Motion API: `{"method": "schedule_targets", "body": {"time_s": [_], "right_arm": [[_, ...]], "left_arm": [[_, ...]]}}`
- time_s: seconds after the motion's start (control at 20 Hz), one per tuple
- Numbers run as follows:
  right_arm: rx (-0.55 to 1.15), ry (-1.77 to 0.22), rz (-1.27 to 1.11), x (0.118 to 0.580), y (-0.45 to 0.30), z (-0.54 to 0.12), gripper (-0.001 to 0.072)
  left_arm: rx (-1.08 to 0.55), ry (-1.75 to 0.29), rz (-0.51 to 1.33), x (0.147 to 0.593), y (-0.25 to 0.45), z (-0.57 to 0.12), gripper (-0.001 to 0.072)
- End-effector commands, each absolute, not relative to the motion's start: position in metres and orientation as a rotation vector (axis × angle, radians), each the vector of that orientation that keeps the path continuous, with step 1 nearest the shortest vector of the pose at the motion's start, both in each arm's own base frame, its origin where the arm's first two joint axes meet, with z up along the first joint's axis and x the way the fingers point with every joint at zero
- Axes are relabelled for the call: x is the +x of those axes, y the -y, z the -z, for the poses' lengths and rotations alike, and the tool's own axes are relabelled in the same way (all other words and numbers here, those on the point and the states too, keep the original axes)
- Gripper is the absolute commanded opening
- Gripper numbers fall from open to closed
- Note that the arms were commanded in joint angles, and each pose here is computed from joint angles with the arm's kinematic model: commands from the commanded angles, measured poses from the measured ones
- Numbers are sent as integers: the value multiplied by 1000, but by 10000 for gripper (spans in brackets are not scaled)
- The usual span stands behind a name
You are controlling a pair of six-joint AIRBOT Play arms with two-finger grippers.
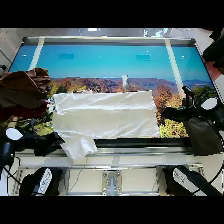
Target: Fold the shirts.
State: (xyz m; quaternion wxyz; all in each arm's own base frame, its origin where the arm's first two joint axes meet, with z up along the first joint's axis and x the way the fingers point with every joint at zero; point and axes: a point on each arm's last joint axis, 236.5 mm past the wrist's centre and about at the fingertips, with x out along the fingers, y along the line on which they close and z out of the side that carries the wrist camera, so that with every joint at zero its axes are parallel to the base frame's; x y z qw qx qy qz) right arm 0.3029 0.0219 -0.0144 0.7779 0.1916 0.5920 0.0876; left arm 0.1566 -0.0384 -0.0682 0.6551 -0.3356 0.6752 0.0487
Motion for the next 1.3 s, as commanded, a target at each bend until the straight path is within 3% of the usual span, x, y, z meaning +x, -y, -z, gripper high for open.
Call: {"method": "schedule_targets", "body": {"time_s": [0.0,0.1,0.45,0.65,0.7,0.8,0.85,0.9,0.95,1.1,1.25], "right_arm": [[452,-1227,-223,311,-30,3,446],[441,-1209,-225,315,-28,-3,445],[437,-1187,-233,321,-28,-13,445],[468,-1175,-250,323,-34,-17,444],[479,-1172,-256,324,-36,-18,444],[485,-1179,-264,322,-39,-18,443],[485,-1191,-271,319,-40,-18,439],[480,-1208,-277,315,-41,-17,375],[463,-1229,-279,309,-40,-16,364],[380,-1363,-211,271,-23,1,389],[486,-1476,-77,213,-28,61,389]], "left_arm": [[-912,-1579,-50,144,63,78,575],[-929,-1619,-56,142,64,84,528],[-953,-1639,-111,153,54,111,526],[-986,-1621,-70,164,60,116,463],[-1010,-1606,-49,168,64,114,398],[-1012,-1582,10,174,71,109,16],[-1010,-1583,35,174,73,107,12],[-1014,-1594,53,172,76,104,12],[-1014,-1602,65,170,78,101,12],[-992,-1589,95,169,79,95,13],[-973,-1564,109,169,80,88,13]]}}
